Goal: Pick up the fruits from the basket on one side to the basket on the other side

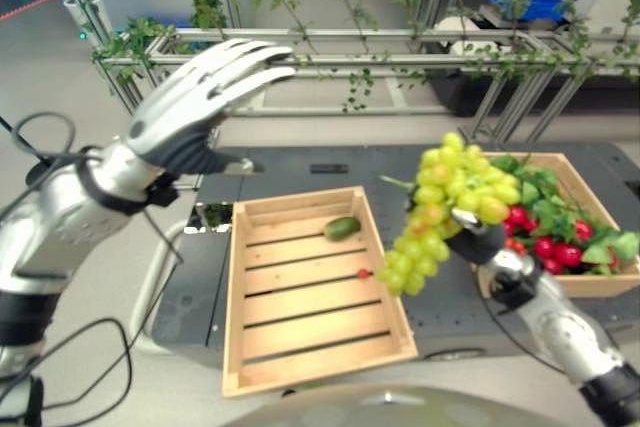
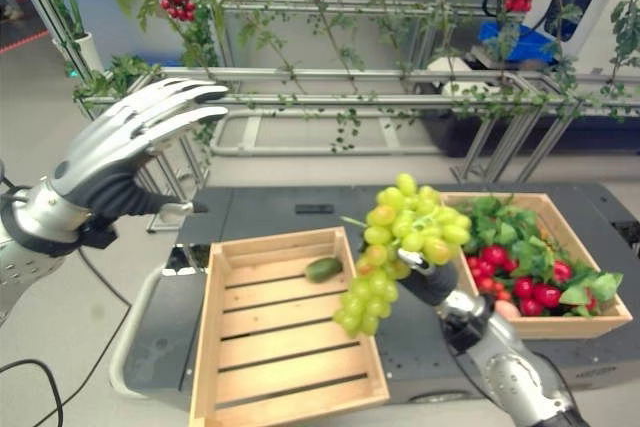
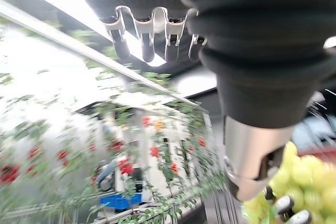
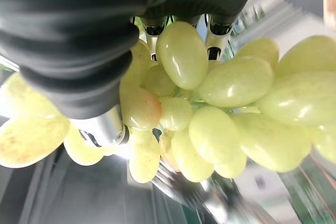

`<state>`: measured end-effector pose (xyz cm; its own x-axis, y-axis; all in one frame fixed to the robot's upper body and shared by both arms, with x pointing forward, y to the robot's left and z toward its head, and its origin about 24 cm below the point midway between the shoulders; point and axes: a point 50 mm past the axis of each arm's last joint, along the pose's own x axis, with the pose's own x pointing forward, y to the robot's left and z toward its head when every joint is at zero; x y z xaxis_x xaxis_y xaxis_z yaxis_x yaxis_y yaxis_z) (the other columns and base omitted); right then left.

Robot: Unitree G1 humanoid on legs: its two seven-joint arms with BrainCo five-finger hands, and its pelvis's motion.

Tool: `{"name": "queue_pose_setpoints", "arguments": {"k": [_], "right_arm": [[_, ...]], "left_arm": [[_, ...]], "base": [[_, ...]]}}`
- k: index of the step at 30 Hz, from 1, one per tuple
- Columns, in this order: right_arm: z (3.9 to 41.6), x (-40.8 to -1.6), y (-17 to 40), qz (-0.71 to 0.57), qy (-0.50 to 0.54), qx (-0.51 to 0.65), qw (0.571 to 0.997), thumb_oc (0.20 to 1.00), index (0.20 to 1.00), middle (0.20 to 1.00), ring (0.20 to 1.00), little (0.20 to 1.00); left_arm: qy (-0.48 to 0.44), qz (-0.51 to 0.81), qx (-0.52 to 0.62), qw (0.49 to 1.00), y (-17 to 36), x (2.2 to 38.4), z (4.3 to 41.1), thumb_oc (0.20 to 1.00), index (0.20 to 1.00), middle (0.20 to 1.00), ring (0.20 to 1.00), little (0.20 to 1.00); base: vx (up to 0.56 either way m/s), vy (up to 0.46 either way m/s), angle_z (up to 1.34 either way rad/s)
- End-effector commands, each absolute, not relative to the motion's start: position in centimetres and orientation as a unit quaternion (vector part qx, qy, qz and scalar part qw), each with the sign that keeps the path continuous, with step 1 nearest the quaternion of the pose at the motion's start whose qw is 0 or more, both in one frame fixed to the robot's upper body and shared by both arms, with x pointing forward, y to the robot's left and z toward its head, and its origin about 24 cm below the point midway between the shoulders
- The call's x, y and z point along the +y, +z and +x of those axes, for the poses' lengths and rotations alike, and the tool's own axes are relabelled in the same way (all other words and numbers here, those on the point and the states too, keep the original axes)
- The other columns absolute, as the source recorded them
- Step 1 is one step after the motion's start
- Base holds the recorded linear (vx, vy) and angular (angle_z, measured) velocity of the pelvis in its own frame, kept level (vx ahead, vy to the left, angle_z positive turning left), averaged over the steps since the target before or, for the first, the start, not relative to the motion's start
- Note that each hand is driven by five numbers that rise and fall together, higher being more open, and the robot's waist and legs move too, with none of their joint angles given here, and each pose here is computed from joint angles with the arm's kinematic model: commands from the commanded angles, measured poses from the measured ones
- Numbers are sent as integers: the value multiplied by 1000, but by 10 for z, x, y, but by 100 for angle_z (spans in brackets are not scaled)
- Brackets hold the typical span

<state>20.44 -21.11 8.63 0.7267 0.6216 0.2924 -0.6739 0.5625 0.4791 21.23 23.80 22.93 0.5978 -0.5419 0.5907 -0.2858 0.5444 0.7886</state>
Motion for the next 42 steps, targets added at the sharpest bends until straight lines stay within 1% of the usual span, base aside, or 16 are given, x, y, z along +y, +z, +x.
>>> {"name": "queue_pose_setpoints", "arguments": {"k": [1, 4, 10, 12, 13, 14, 15, 17, 18, 21, 22, 26, 28, 33, 35, 42], "right_arm": [[212, -218, 120, 253, 374, -143, 881, 200, 200, 200, 200, 200], [214, -236, 124, 236, 330, -170, 898, 200, 200, 200, 200, 200], [215, -247, 129, 229, 291, -198, 908, 200, 200, 200, 200, 200], [215, -254, 129, 227, 254, -214, 916, 200, 200, 200, 200, 200], [213, -260, 127, 210, 224, -218, 926, 200, 200, 200, 200, 200], [211, -264, 126, 205, 208, -222, 930, 200, 200, 200, 200, 200], [210, -264, 126, 205, 208, -222, 931, 200, 200, 200, 200, 200], [210, -273, 123, 187, 165, -222, 942, 200, 200, 200, 200, 200], [210, -277, 128, 163, 141, -233, 948, 200, 200, 200, 200, 200], [211, -278, 128, 168, 134, -239, 947, 200, 200, 200, 200, 200], [212, -278, 129, 163, 114, -249, 948, 200, 200, 200, 200, 200], [214, -275, 134, 166, 119, -263, 943, 200, 200, 200, 200, 200], [213, -272, 137, 173, 123, -274, 938, 200, 200, 200, 200, 200], [211, -276, 137, 161, 109, -276, 941, 200, 200, 200, 200, 200], [212, -277, 137, 159, 97, -276, 943, 200, 200, 200, 200, 200], [213, -276, 139, 147, 90, -278, 945, 200, 200, 200, 200, 200]], "left_arm": [[-48, 388, -417, 820, 227, 266, 211, 1000, 1000, 1000, 1000, 1000], [-20, 350, -396, 849, 215, 281, 205, 1000, 1000, 1000, 1000, 1000], [10, 309, -361, 880, 195, 294, 198, 1000, 1000, 1000, 1000, 1000], [50, 209, -297, 930, 153, 308, 196, 1000, 1000, 1000, 1000, 1000], [93, 121, -231, 961, 113, 316, 189, 1000, 1000, 1000, 1000, 1000], [94, 100, -201, 970, 99, 316, 184, 1000, 1000, 1000, 1000, 1000], [94, 100, -201, 970, 99, 316, 184, 1000, 1000, 1000, 1000, 1000], [112, 71, -145, 981, 72, 317, 176, 1000, 1000, 1000, 1000, 1000], [132, 34, -87, 987, 44, 318, 169, 1000, 1000, 1000, 1000, 1000], [144, 23, -63, 987, 32, 320, 166, 1000, 1000, 1000, 1000, 1000], [182, -20, 17, 983, -6, 322, 156, 1000, 1000, 1000, 1000, 1000], [191, 19, 84, 978, -28, 323, 147, 1000, 1000, 1000, 1000, 1000], [194, -26, 72, 978, -29, 318, 144, 1000, 1000, 1000, 1000, 1000], [166, -51, 21, 985, -12, 312, 152, 1000, 1000, 1000, 1000, 1000], [132, -61, -53, 988, 19, 307, 168, 1000, 1000, 1000, 1000, 1000], [76, -49, -167, 982, 70, 296, 187, 1000, 1000, 1000, 1000, 1000]], "base": [[11, 16, -6], [9, 14, -4], [0, 0, 0], [-22, 27, -6], [-25, 33, -8], [-18, 27, -9], [-9, 28, -7], [-28, 55, -7], [-38, 61, -10], [-43, 58, -12], [-58, 66, -6], [-58, 68, -22], [-41, 66, -17], [-16, 39, -14], [-27, 65, -10], [-36, 73, -27]]}}
